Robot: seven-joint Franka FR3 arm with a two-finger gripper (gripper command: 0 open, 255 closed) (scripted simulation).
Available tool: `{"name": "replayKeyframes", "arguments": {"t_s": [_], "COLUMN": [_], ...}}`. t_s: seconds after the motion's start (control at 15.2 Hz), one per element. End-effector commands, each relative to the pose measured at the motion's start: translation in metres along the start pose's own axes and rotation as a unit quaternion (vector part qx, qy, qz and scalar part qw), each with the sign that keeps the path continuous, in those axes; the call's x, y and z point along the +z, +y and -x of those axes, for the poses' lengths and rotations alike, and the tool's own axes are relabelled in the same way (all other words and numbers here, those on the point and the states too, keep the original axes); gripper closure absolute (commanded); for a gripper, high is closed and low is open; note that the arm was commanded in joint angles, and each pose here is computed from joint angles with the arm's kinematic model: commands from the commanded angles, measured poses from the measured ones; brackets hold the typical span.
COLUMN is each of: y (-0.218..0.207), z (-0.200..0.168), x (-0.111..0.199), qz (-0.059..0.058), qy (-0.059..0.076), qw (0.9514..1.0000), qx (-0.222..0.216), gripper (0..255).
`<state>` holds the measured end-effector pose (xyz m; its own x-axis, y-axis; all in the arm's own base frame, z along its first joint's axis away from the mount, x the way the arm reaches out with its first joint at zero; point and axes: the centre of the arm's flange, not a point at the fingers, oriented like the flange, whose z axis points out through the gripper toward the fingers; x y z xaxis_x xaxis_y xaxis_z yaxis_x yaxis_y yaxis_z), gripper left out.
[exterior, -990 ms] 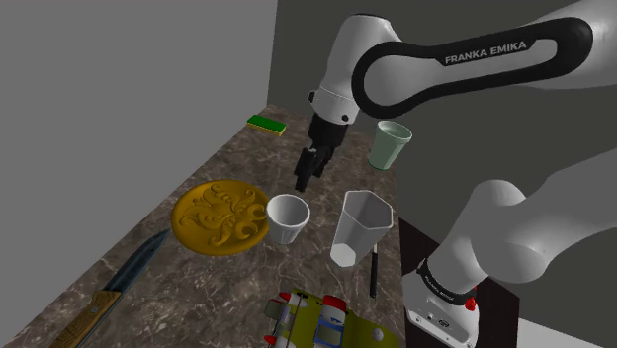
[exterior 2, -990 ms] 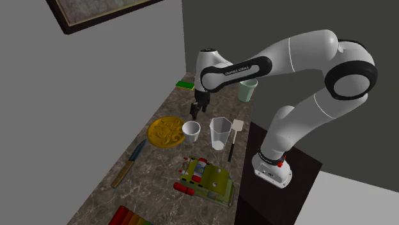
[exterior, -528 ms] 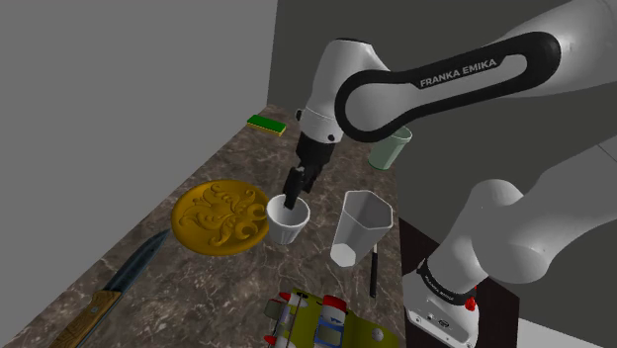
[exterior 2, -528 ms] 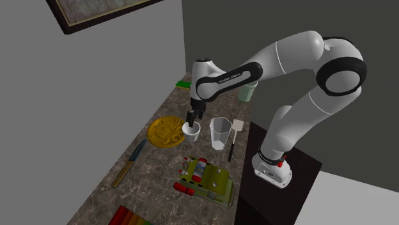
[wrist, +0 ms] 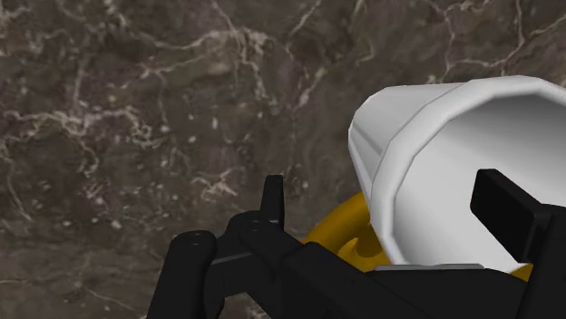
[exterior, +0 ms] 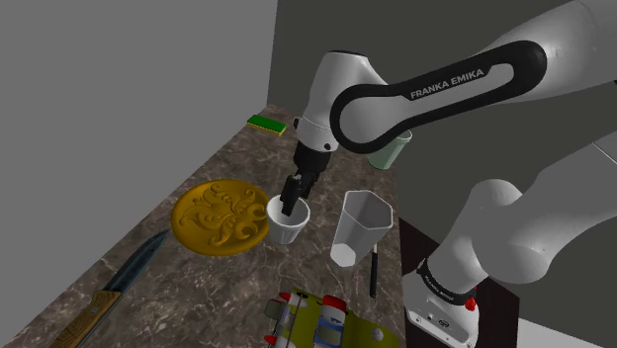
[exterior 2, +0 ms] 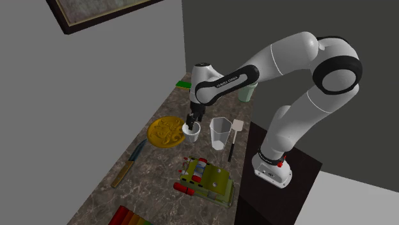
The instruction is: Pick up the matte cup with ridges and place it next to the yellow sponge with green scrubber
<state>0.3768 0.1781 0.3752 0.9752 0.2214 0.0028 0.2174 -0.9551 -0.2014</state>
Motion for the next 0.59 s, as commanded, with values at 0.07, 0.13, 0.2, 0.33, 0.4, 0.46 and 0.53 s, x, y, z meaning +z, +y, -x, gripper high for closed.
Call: {"name": "replayKeyframes", "arguments": {"t_s": [0.07,0.13,0.2,0.33,0.4,0.46,0.53], "y": [0.0,0.0,0.0,0.0,0.0,-0.0001,-0.0001], "z": [0.0,0.0,0.0,0.0,0.0,0.0001,0.0], "x": [0.0001,0.0001,0.0001,0.0001,0.0001,0.0001,0.0002], "qz": [0.0,0.0,0.0,0.0,0.0,0.0,0.0], "qy": [0.0,0.0,0.0,0.0,0.0,0.0,0.0], "qw": [1.0,1.0,1.0,1.0,1.0,1.0,1.0], "qx": [0.0,0.0,0.0,0.0,0.0,0.0,0.0], "gripper": [0,255,255,255,255,255,255]}}
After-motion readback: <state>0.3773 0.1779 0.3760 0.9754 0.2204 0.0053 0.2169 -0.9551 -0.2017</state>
